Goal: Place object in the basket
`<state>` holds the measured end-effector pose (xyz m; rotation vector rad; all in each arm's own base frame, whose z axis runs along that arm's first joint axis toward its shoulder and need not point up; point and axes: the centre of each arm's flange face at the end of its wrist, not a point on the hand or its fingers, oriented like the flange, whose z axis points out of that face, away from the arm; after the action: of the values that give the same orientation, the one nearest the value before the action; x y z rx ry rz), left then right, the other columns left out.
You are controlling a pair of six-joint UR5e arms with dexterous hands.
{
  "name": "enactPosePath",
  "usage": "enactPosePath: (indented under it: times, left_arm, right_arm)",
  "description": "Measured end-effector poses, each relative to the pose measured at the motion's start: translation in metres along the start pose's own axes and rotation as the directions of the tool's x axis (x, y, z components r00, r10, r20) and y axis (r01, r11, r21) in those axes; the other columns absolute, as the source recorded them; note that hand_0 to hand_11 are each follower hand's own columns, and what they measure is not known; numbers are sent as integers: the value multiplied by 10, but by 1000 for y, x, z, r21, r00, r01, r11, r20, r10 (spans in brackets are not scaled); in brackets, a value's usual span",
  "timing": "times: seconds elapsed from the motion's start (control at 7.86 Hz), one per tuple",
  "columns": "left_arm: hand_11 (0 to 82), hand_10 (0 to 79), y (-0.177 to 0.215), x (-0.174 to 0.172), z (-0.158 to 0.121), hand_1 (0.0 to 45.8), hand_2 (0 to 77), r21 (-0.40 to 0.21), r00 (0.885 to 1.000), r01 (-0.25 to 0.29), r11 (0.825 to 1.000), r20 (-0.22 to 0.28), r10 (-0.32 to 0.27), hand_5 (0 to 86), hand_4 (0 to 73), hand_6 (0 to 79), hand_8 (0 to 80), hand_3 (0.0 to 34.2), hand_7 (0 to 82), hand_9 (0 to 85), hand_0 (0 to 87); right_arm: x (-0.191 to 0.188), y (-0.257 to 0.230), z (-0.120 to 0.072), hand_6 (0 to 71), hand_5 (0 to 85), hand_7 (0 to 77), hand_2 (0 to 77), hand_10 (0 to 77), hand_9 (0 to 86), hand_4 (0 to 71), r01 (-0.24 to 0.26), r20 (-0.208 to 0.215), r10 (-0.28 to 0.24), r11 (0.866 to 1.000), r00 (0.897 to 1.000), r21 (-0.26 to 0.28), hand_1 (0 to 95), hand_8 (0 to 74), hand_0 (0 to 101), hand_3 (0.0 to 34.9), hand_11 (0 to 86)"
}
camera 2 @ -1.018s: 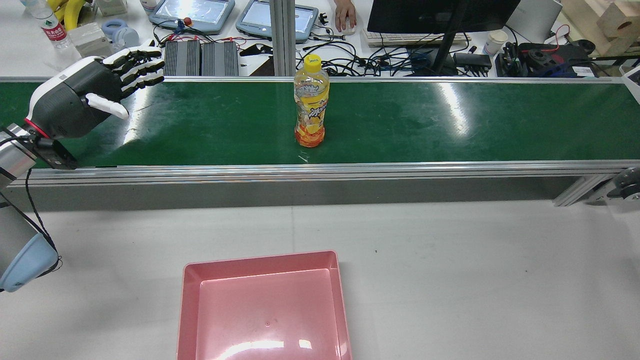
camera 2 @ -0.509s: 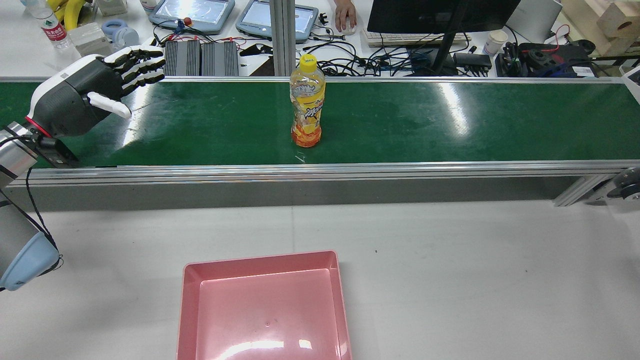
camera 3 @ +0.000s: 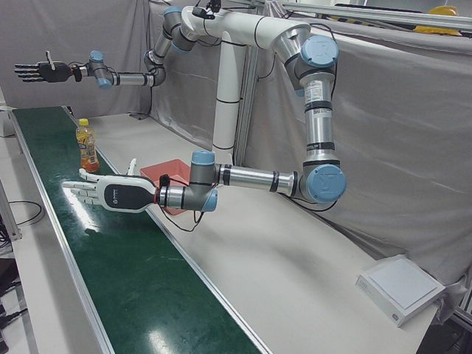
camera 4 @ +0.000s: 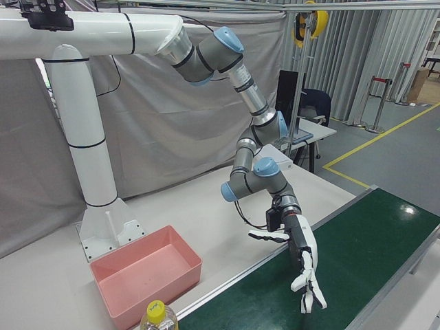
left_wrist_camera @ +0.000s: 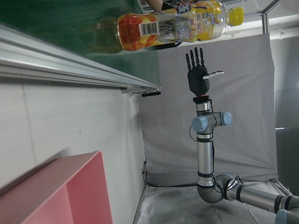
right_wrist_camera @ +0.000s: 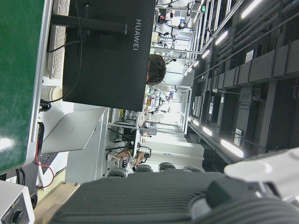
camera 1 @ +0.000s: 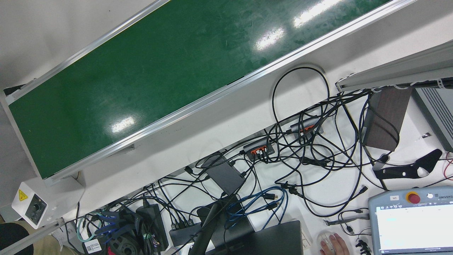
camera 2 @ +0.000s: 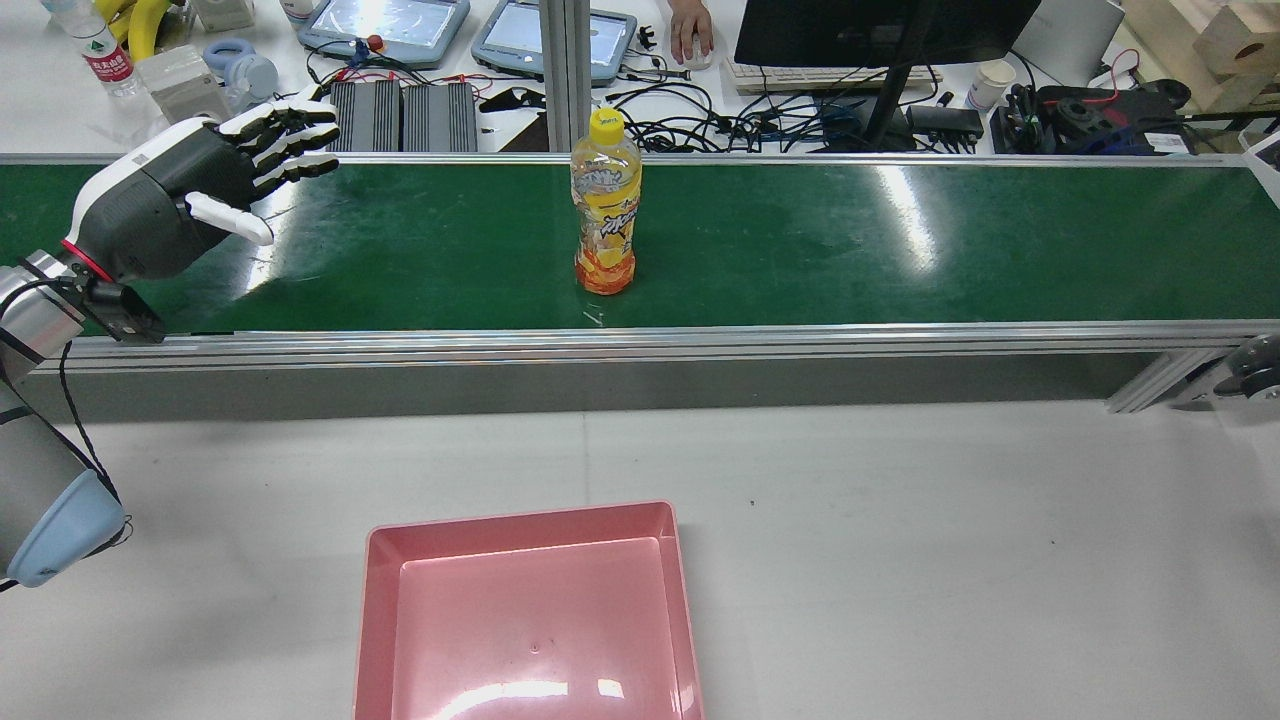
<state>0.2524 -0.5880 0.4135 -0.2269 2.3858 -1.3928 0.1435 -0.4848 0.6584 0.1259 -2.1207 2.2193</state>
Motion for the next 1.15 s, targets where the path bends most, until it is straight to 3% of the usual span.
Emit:
enactPosePath:
  times: [0.13,1.15]
  left_arm:
    - [147,93,0,-2,0,104,5,-1,1000,2,1000,2,-2,256,136,16,98,45,11,104,529]
    - [142,87,1,2,0,114,5,0,1000,1,1000,-3,-1,235,142,5,87,40,11,87,528]
  right_arm:
    - [0,0,0,0,0,5,5,0,0,0,0,0,0,1000,1000,0,0,0,3,0,0]
    - [0,0,0,0,0,5,5,0,0,0,0,0,0,1000,1000,-1,0,0,3,0,0]
